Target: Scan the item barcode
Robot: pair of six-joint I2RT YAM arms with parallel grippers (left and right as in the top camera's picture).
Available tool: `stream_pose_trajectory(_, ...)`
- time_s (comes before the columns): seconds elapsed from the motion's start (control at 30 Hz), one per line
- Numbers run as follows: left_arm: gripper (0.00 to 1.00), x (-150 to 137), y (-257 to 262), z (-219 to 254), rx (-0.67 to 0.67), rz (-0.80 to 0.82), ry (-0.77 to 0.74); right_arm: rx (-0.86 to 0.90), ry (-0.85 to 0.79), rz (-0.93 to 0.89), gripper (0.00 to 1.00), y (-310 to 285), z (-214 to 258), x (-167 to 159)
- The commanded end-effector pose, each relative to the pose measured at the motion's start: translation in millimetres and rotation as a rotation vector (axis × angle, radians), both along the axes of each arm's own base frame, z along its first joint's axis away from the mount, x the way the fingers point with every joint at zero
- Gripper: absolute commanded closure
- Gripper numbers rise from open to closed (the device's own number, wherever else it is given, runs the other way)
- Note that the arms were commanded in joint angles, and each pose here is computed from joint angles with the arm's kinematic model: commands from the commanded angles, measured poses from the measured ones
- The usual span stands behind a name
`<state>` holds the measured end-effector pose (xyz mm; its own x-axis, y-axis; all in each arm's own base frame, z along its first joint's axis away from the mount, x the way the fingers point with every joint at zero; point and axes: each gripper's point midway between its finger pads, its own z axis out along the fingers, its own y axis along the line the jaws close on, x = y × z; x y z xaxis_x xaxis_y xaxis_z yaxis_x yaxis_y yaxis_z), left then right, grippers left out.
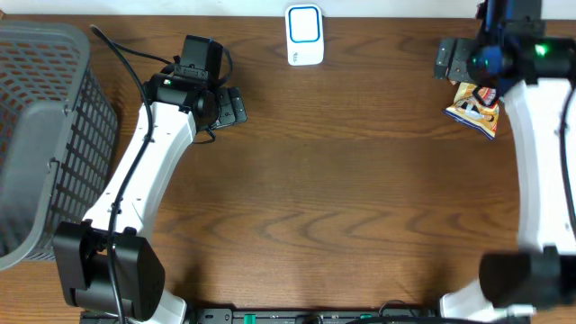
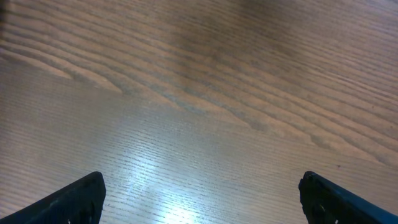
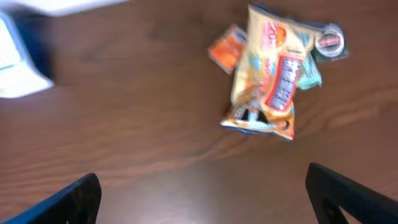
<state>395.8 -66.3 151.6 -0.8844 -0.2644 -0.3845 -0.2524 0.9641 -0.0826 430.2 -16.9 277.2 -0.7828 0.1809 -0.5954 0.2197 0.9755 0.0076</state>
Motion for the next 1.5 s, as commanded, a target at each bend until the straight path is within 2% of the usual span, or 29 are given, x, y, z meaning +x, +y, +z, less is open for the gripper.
stream_pose_trajectory(0.0, 0.02, -1, 2, -1, 0.001, 0.006, 0.005, 0.026, 0.004, 0.065, 0.01, 30, -1, -31)
stream_pose_trajectory(0.13, 0.03, -1, 2, -1, 0.001, 0.006, 0.005, 0.031, -0.073, 0.139, 0.01, 53, -1, -73)
stream_pose_trajectory(0.23, 0.02, -1, 2, -1, 0.001, 0.006, 0.005, 0.02, -0.153, 0.153, 0.01, 54, -2, -103)
stream_pose_trajectory(0.33, 0.02, -1, 2, -1, 0.001, 0.006, 0.005, 0.081, -0.205, 0.132, 0.01, 53, -7, -134)
stream_pose_trajectory(0.6, 0.02, -1, 2, -1, 0.001, 0.006, 0.005, 0.168, -0.197, 0.138, 0.01, 58, -20, -176)
stream_pose_trajectory(1.07, 0.02, -1, 2, -1, 0.001, 0.006, 0.005, 0.149, -0.047, 0.128, 0.01, 52, -45, -202)
stream_pose_trajectory(1.47, 0.02, -1, 2, -1, 0.001, 0.006, 0.005, 0.13, -0.054, 0.145, 0.01, 49, -50, -209)
